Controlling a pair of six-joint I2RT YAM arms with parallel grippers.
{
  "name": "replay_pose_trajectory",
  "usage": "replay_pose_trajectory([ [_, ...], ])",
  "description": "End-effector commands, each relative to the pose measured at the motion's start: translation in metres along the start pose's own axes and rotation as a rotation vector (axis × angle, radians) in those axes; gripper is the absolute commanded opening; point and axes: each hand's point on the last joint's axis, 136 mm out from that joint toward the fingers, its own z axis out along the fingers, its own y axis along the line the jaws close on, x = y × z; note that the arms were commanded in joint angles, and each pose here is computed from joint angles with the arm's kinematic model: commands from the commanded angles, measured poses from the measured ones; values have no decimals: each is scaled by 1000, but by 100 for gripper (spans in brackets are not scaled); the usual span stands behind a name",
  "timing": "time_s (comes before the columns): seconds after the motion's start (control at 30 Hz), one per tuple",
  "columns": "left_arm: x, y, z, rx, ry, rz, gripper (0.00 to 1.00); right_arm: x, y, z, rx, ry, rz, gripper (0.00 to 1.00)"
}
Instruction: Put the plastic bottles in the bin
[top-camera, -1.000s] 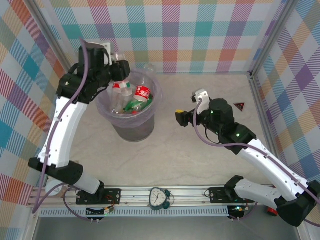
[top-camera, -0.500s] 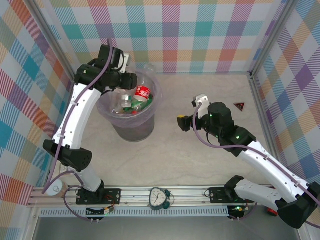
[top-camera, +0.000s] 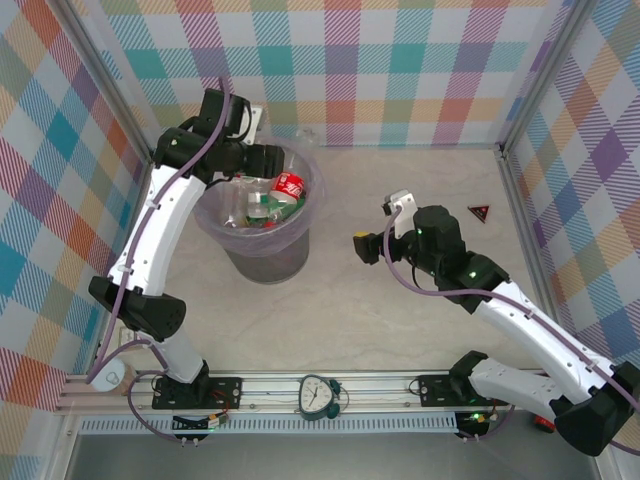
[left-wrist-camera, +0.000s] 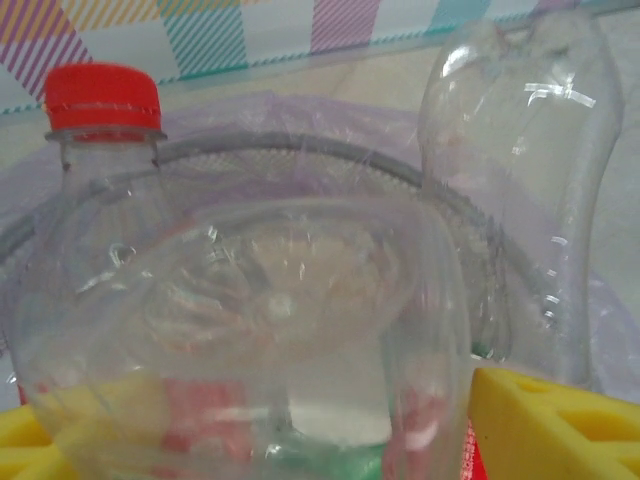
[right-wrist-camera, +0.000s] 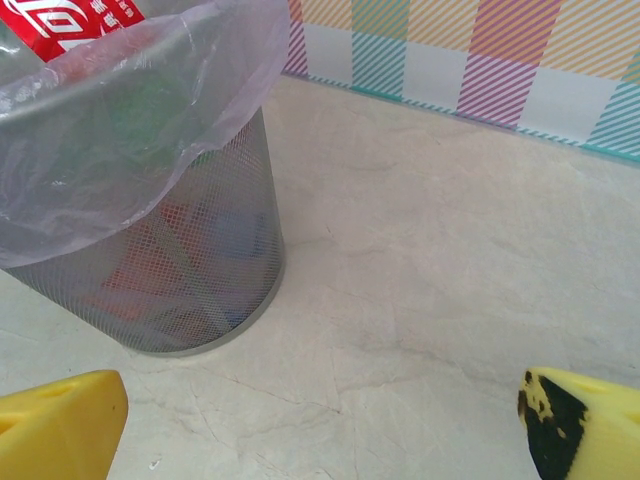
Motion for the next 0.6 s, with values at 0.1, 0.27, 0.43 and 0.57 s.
replay_pose_trajectory([
  [0.1, -24, 4, -44, -14, -166, -23, 81, -27, 6, 6, -33, -62, 20, 99],
  [0.27, -22, 13, -41, -67, -167, -25, 73, -29, 9, 10, -51, -61, 27, 99],
  [0.43, -15, 5, -18, -49, -123, -15, 60, -23, 9, 13, -49, -43, 29, 99],
  [0.57, -10, 2, -2, -59, -89, -1, 54, -22, 8, 14, -47, -39, 26, 99],
])
